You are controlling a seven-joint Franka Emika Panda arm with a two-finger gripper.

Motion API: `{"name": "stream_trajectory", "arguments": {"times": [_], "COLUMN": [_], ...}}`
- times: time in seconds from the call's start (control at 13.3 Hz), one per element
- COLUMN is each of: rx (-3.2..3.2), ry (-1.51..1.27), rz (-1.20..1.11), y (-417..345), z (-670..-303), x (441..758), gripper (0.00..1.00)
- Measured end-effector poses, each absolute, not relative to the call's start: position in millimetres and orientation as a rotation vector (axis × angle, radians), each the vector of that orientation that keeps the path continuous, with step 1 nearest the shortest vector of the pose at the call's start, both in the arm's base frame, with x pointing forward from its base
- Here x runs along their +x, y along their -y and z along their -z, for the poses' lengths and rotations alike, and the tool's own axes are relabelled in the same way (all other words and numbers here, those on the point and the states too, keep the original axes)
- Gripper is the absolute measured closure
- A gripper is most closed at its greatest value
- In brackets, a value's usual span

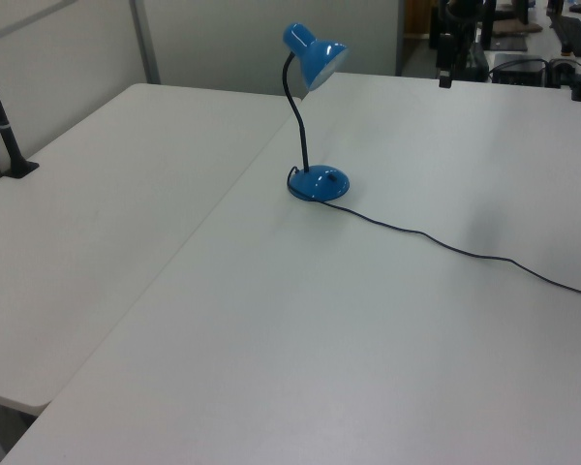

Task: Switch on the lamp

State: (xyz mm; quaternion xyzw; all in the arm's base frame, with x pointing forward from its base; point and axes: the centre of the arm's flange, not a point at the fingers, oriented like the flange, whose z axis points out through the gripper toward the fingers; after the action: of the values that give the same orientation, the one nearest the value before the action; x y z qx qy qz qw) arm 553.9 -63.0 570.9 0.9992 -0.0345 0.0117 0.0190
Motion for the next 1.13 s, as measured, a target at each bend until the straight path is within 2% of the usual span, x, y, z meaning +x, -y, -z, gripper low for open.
{"name": "stream_trajectory", "arguments": {"times": [1.13], "rx": [3.100], "ry": [0.131], "rz": [-0.033], "y": [71.6], "z": [-570.0], "x": [553.6], "gripper": [0.00]}}
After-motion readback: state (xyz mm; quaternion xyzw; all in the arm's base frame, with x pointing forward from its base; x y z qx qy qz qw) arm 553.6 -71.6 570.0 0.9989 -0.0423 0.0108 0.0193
